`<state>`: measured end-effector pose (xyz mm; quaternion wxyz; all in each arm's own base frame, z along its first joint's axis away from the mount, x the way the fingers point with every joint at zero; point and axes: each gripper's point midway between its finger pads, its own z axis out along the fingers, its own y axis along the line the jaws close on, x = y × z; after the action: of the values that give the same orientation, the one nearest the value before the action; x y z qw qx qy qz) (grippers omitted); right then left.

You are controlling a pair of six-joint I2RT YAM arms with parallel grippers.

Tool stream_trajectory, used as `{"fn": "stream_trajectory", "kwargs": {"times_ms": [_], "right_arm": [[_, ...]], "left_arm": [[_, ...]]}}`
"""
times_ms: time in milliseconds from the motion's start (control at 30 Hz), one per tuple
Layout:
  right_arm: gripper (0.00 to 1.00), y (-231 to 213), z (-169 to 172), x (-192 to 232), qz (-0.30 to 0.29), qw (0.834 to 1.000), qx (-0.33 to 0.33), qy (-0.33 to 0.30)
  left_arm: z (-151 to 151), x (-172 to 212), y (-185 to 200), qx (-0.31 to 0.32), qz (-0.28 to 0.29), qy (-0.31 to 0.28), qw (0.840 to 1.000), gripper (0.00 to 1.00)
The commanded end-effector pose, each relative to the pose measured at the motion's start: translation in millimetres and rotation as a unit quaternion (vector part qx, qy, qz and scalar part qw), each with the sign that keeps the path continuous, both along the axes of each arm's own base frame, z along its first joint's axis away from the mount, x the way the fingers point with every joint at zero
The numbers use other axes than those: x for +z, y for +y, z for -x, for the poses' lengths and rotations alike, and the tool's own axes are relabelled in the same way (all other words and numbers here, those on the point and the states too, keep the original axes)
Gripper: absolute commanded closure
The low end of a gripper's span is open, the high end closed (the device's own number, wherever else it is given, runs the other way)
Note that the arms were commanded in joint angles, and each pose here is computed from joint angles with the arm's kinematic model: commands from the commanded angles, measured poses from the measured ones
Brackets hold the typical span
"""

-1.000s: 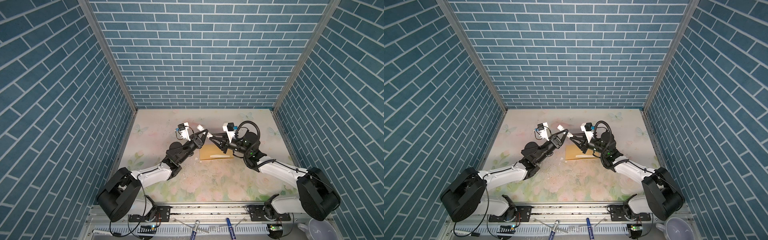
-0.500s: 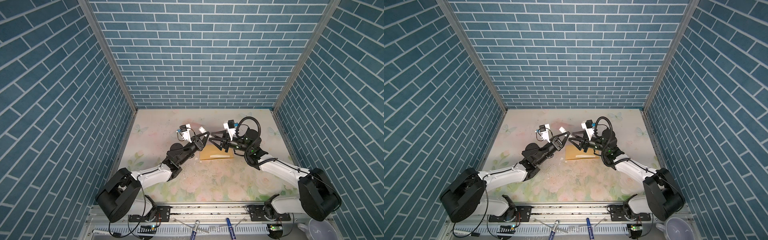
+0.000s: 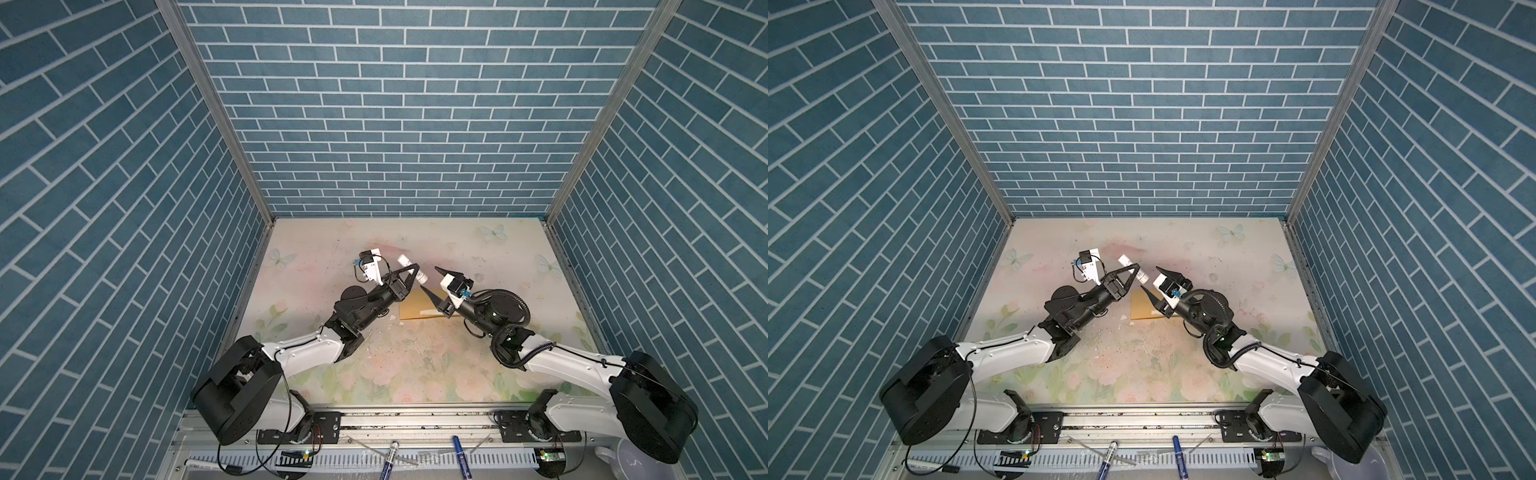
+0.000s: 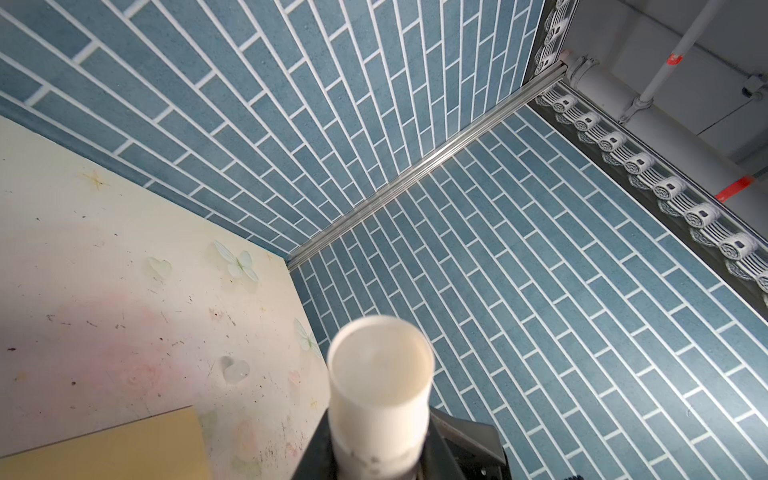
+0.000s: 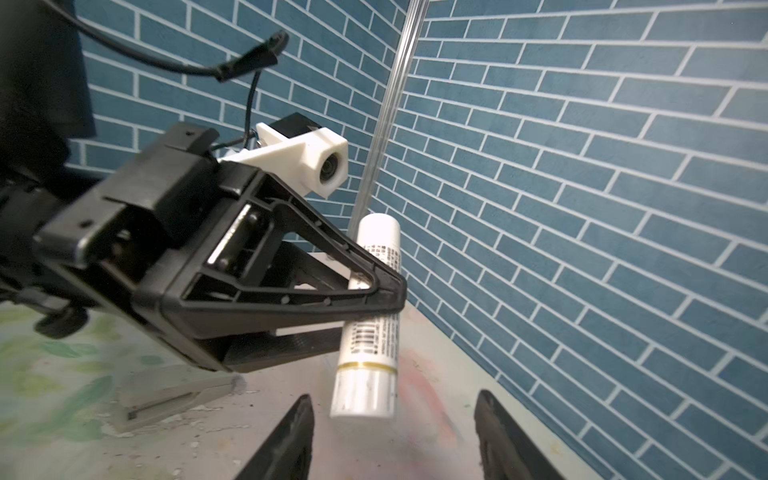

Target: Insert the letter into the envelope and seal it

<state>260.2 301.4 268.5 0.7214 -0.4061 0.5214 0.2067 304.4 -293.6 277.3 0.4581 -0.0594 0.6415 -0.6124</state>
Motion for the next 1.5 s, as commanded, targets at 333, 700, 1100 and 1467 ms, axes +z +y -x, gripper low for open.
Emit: {"fn": "stream_trajectory", "kwargs": {"times_ms": [333,700,1100,1467], "right_arm": [[0.62,9.0,-4.7,10.4,0.013,0.996,-0.047,-0.078],[0.84,12.5,-4.6,16.5,-0.008,0.997,-0.042,-0.059],[1.0,-7.3,-21.5,48.5,-0.161,0.952,0.083,0.247],[1.0,6.5,-22.6,65.5,-0.201,0.83,0.252,0.456]], "left_arm": [[1.6,4.8,-0.7,-0.003,0.008,-0.006,1.0,1.0],[2.2,3.1,-2.5,-0.007,0.006,-0.006,1.0,1.0],[4.2,5.8,-5.6,-0.012,-0.005,-0.034,0.999,1.0],[6.6,17.8,-6.4,-0.016,-0.005,-0.054,0.998,1.0]]}}
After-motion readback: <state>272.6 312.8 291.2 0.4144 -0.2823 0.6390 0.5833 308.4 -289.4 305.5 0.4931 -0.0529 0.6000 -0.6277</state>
